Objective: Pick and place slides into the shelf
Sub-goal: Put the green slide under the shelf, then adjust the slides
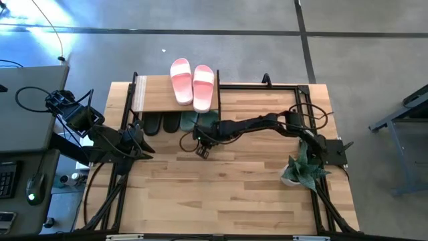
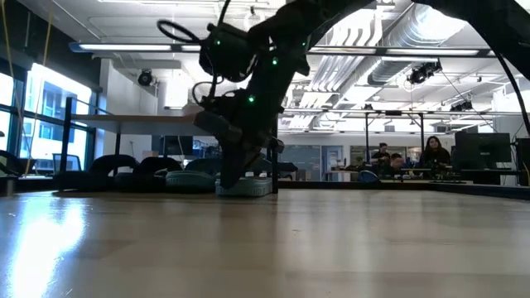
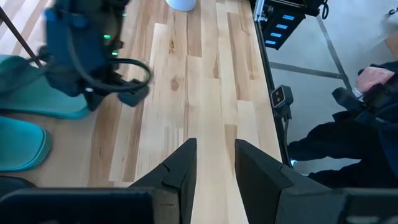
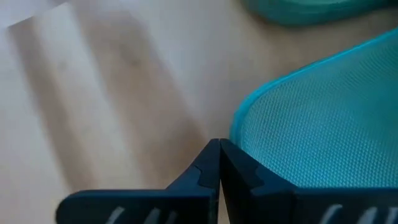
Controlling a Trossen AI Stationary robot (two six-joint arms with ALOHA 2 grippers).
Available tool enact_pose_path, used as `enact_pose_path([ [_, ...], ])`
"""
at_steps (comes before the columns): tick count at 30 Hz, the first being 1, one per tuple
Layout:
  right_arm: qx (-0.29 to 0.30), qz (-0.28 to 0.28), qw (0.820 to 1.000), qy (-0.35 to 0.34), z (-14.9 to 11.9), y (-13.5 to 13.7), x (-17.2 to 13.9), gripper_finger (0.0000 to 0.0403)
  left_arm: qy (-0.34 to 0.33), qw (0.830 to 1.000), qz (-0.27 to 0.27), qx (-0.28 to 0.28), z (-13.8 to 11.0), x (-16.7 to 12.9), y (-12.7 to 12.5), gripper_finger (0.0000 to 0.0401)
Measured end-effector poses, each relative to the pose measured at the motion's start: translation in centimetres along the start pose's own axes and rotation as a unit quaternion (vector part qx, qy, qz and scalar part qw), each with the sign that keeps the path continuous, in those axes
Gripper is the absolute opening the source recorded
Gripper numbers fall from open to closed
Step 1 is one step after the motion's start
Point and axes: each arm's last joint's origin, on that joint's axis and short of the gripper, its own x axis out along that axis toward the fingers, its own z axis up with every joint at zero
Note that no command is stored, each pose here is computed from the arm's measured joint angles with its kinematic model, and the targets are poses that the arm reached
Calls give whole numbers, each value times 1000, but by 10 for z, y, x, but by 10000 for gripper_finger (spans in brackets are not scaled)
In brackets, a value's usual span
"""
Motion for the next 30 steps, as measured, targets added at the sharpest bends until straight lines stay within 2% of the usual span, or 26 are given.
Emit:
enact_pose_path([
  [16, 32, -9, 999, -15, 16, -38, 5, 0, 0, 1000, 1, 1, 0, 0, 0, 95],
  [24, 36, -3, 999, -19, 18, -41, 5, 0, -7, 1000, 10, 1, 0, 0, 1, 95],
  [30, 22, 32, 999, -30, 20, -36, 5, 0, -7, 1000, 11, 1, 0, 0, 1, 95],
])
